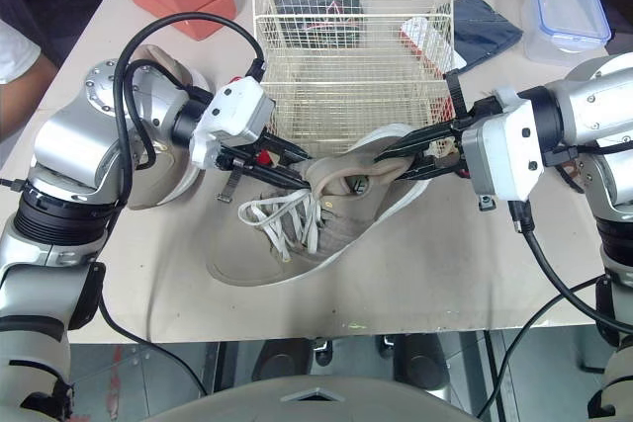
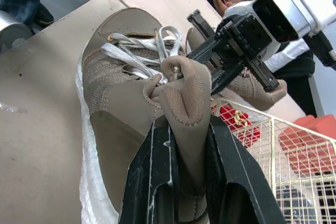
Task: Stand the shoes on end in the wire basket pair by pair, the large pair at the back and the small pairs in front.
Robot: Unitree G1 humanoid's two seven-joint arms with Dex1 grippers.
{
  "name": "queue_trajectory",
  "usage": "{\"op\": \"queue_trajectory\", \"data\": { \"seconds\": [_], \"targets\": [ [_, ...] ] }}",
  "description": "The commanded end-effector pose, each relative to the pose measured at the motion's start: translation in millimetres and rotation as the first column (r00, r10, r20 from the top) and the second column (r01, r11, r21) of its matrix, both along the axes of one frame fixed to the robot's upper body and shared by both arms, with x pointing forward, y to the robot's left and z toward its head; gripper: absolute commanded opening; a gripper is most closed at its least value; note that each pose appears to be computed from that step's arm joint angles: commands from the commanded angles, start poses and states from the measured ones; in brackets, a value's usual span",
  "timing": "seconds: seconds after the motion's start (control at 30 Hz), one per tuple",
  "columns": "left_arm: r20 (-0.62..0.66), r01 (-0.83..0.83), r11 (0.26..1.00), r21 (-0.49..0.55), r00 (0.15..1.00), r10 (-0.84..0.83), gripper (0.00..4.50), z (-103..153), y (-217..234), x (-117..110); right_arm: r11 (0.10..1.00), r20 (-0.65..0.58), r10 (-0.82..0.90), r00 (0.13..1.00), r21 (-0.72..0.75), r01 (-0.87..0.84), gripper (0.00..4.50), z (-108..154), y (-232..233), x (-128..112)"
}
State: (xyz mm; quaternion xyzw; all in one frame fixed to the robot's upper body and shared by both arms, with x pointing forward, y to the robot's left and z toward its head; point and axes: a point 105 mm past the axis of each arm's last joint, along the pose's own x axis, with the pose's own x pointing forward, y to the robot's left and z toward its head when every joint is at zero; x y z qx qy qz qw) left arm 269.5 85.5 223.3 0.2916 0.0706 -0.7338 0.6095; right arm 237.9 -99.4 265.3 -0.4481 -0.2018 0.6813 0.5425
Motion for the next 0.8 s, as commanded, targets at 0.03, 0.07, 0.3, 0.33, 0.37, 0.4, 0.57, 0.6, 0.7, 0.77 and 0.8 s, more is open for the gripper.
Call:
{"op": "queue_trajectory", "data": {
  "seconds": [0.03,0.07,0.3,0.33,0.37,0.4,0.57,0.6,0.7,0.77,0.8],
  "targets": [
    [0.010,0.051,0.998,-0.034,0.999,-0.051,0.20,5,-11,-8,0.995,0.110,-0.015,0.994,0.097,0.004,0.00,26,-2,-8],
    [0.012,0.051,0.997,-0.050,0.999,-0.050,0.20,6,-13,-8,0.994,0.109,-0.018,0.994,0.105,0.006,0.00,27,-3,-8],
    [-0.035,-0.007,0.975,-0.221,0.999,-0.001,0.20,24,-19,-15,0.966,-0.012,-0.120,0.993,0.228,0.119,2.68,39,-15,-12],
    [-0.051,-0.027,0.968,-0.250,0.999,0.015,0.20,27,-19,-15,0.956,-0.038,-0.144,0.989,0.252,0.149,3.07,41,-19,-12],
    [-0.063,-0.046,0.959,-0.279,0.998,0.029,0.20,30,-17,-15,0.941,-0.066,-0.171,0.983,0.284,0.183,3.65,44,-24,-12],
    [-0.068,-0.071,0.948,-0.311,0.996,0.052,0.20,33,-16,-14,0.918,-0.114,-0.204,0.972,0.324,0.230,4.04,47,-30,-11],
    [-0.060,-0.184,0.877,-0.444,0.983,0.176,0.20,48,-11,-5,0.824,-0.309,-0.288,0.906,0.402,0.399,4.49,54,-52,-13],
    [-0.054,-0.202,0.855,-0.478,0.978,0.200,0.20,52,-10,-3,0.800,-0.354,-0.290,0.889,0.421,0.428,4.49,55,-55,-14],
    [-0.029,-0.246,0.788,-0.565,0.960,0.279,0.20,62,-11,5,0.742,-0.441,-0.288,0.850,0.459,0.489,4.49,56,-60,-16],
    [0.005,-0.282,0.728,-0.625,0.931,0.364,0.20,70,-12,15,0.693,-0.475,-0.290,0.831,0.495,0.525,4.49,57,-59,-14],
    [0.015,-0.307,0.690,-0.655,0.908,0.419,0.20,75,-13,23,0.663,-0.489,-0.285,0.824,0.521,0.538,4.49,58,-56,-12]
  ]
}}
